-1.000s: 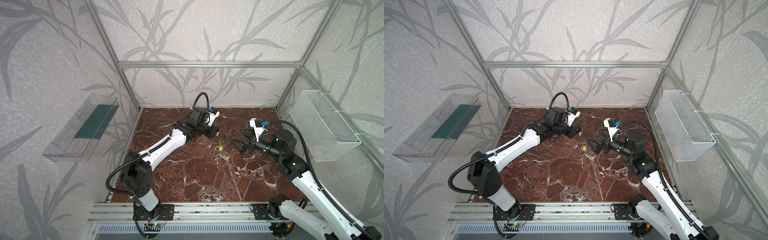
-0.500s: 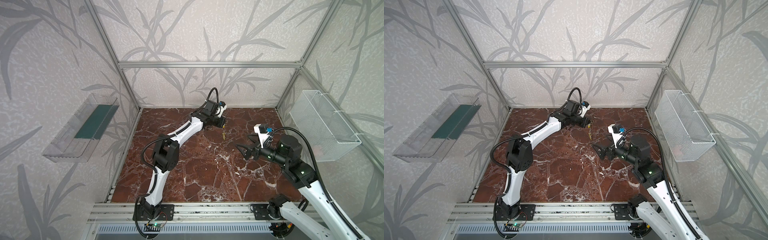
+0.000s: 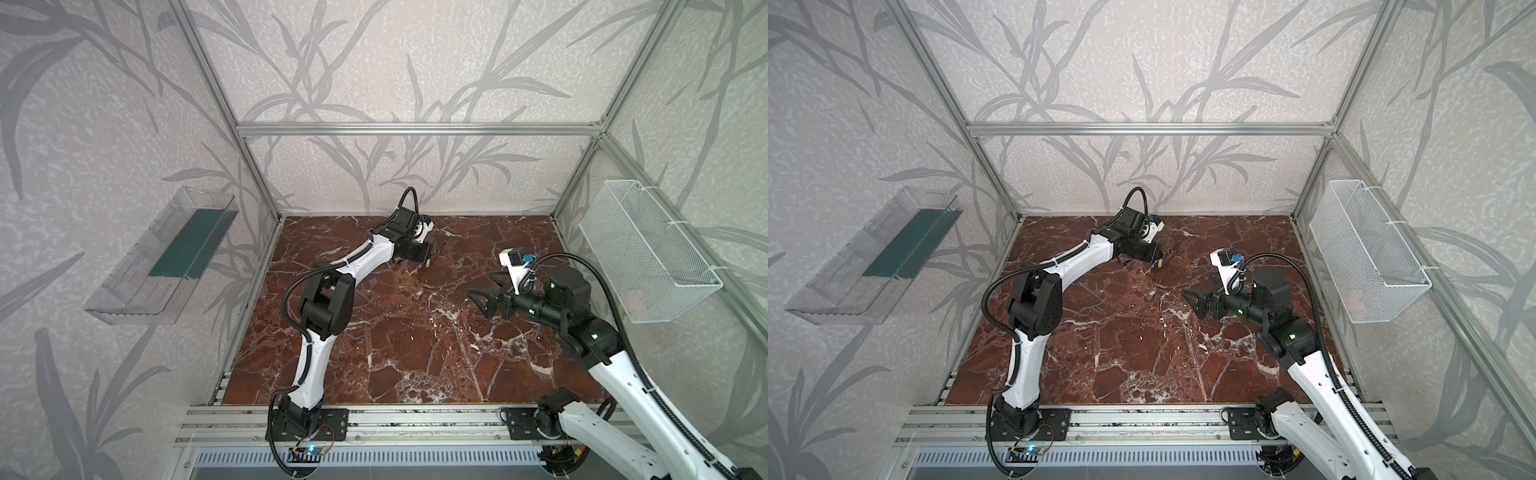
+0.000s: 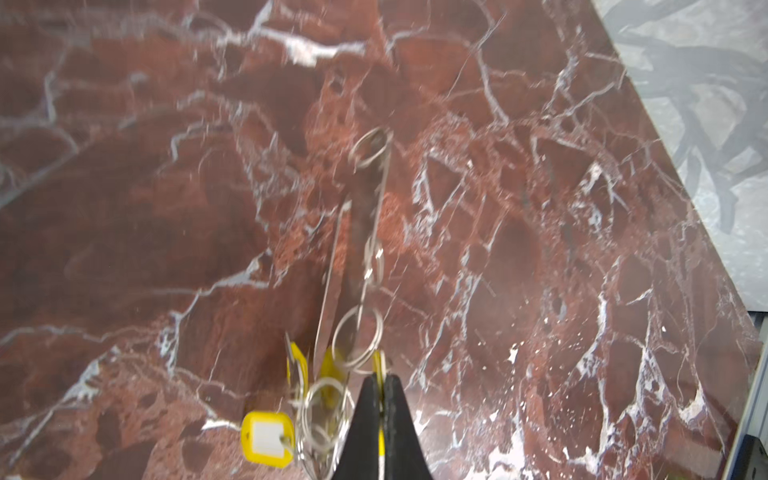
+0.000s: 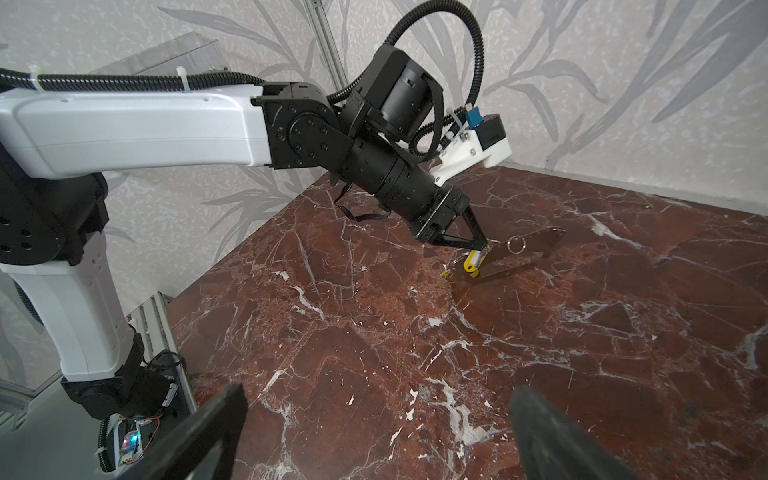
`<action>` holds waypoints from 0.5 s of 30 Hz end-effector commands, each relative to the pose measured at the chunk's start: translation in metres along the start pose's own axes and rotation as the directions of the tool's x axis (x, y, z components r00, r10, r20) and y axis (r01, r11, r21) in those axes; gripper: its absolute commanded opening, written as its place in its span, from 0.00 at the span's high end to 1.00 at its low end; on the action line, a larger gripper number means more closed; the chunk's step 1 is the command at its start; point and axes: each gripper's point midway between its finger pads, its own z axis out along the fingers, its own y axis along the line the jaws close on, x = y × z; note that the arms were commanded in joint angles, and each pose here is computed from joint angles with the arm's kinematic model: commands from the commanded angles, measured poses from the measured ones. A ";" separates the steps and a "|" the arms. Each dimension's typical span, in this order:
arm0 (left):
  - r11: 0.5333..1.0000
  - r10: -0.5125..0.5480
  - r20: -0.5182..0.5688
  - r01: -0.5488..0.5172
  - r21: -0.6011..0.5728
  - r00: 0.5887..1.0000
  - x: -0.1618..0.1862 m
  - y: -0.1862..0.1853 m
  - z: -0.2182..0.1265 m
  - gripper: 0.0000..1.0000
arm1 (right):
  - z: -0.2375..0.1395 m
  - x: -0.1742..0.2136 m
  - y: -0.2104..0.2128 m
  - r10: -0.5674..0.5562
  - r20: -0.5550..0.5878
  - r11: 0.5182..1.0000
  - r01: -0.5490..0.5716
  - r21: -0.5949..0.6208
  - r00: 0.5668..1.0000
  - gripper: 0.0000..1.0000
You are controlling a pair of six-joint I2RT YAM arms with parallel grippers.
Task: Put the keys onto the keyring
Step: 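Lower the plate with keys onto the table and open the left gripper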
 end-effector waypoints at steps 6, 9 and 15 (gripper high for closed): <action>1.000 0.018 0.022 -0.018 0.005 1.000 -0.002 -0.006 -0.034 1.00 | 0.005 -0.007 0.005 0.003 0.030 0.999 -0.002 -0.046 1.000 0.01; 1.000 0.015 0.010 -0.015 -0.006 1.000 0.002 -0.001 -0.038 1.00 | 0.004 -0.007 0.005 0.005 0.030 0.999 -0.003 -0.045 1.000 0.01; 0.999 0.006 -0.005 -0.006 -0.038 1.000 0.009 0.012 -0.052 1.00 | 0.005 -0.005 0.005 0.010 0.032 0.999 -0.009 -0.046 0.999 0.01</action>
